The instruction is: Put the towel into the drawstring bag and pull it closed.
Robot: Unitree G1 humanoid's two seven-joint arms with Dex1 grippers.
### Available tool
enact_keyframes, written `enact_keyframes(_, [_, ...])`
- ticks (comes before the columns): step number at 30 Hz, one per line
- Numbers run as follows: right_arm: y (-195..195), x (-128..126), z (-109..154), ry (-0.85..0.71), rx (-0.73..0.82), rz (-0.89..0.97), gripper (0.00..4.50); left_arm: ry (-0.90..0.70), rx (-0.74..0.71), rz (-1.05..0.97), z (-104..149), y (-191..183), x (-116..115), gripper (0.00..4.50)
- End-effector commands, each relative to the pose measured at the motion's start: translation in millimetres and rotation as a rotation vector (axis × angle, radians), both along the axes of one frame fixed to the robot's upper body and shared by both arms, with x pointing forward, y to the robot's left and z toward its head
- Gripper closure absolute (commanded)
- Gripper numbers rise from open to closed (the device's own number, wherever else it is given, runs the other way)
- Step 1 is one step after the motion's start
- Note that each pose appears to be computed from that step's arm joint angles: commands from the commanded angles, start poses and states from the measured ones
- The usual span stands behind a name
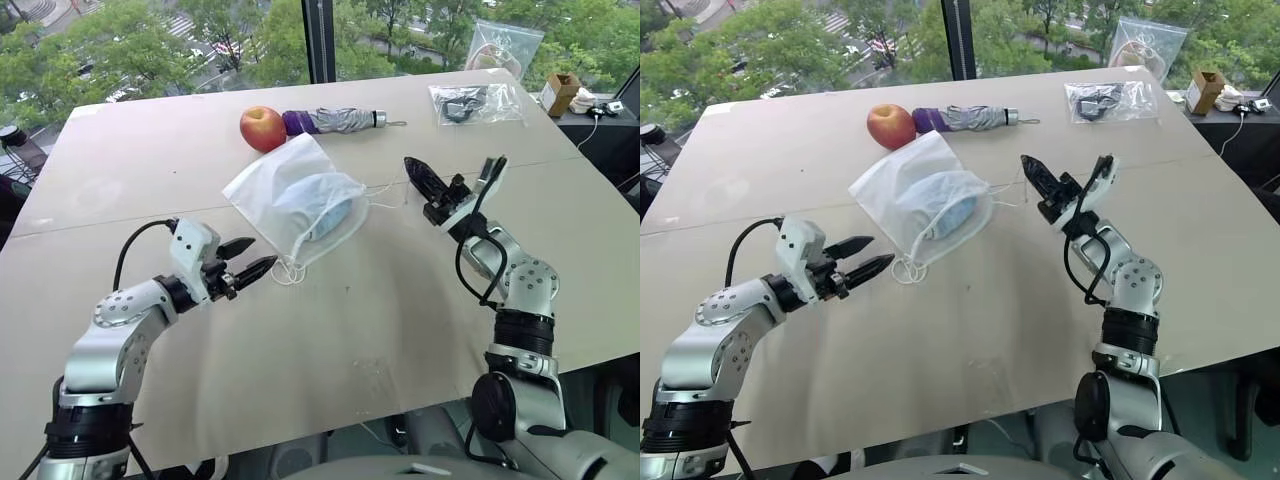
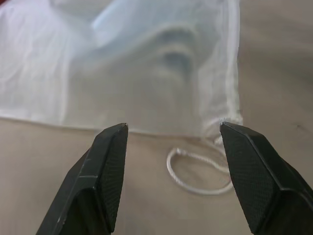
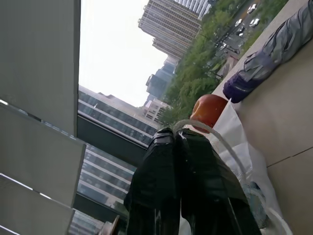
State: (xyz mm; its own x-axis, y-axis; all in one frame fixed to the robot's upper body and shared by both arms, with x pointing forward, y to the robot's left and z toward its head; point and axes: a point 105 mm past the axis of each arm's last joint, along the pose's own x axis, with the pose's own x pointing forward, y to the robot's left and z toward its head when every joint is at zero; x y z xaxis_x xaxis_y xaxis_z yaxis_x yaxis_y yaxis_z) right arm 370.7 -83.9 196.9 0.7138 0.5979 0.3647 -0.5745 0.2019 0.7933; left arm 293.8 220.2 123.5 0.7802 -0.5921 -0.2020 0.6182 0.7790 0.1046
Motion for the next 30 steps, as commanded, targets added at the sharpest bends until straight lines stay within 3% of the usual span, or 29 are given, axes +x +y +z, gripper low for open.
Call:
enact_keyframes(1, [0.3,0.3,15.3,-0.05,0.012,0.001,4.5,-0.034,0.0,-0.014,-1.0,-11.2,3.5,1.46])
enact_keyframes(4, [1.1,0.9,15.4,-0.051,0.006,0.001,4.5,-0.028,-0.029,-0.004,-7.7,-19.9,12.1,1.46])
enact_keyframes(14, [-3.9,-0.2,15.6,-0.052,-0.014,-0.029,4.5,0.017,0.123,0.058,-49.1,-14.6,24.4,1.46])
enact_keyframes(18, [-4.9,-1.0,13.7,-0.049,-0.025,-0.033,4.5,0.063,0.107,0.036,-59.0,-15.5,11.3,2.53])
enact_keyframes(22, [-3.7,0.1,12.5,-0.045,-0.028,-0.032,4.5,0.083,0.099,0.043,-65.8,-15.8,4.5,4.48])
enact_keyframes(26, [-1.0,1.4,12.4,-0.047,-0.04,-0.024,4.5,0.081,0.055,0.104,-64.9,-12.1,6.8,4.48])
enact_keyframes(30, [-12.5,15.4,12.3,-0.048,-0.101,-0.139,4.5,-0.049,0.032,0.215,-41.5,6.5,20.0,4.48])
